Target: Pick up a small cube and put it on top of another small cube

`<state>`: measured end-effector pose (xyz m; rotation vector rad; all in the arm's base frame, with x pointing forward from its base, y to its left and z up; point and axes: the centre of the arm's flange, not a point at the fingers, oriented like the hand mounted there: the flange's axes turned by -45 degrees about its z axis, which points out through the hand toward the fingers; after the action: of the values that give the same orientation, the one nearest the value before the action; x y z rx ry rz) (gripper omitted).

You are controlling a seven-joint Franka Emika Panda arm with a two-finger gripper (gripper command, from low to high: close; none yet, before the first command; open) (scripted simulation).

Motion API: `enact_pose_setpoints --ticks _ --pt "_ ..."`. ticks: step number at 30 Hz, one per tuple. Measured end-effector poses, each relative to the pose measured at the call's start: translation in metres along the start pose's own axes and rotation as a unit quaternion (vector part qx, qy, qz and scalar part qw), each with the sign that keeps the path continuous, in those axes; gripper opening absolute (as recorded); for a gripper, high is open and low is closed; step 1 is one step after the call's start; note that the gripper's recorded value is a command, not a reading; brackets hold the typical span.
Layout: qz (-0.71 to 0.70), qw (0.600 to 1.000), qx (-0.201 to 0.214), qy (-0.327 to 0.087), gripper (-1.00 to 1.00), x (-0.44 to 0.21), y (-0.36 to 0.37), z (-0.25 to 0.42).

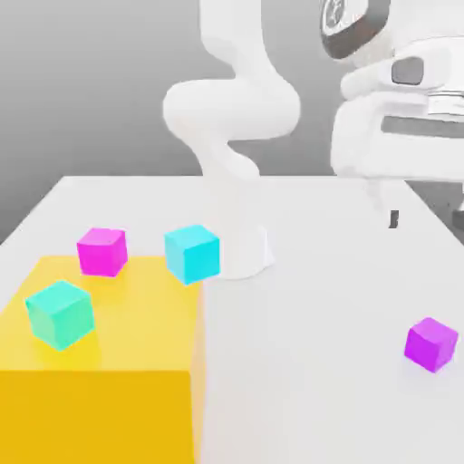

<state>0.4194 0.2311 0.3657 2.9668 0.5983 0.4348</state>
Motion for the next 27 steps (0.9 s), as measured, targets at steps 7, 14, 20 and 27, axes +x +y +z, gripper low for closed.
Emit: enact_pose_setpoints --ticks 7,14,20,27 --pt "-0.099 0.99 0.058 -0.086 0.0 -0.075 -0.116 0.093" --pt "-0.125 0.981 0.088 -0.119 0.0 -0.121 -0.158 0.155" --pt "-0.127 0.981 0.087 -0.12 -1.0 -0.131 -0.161 0.18" --pt "-0.125 0.981 0.088 -0.119 -1.0 -0.123 -0.159 0.158"
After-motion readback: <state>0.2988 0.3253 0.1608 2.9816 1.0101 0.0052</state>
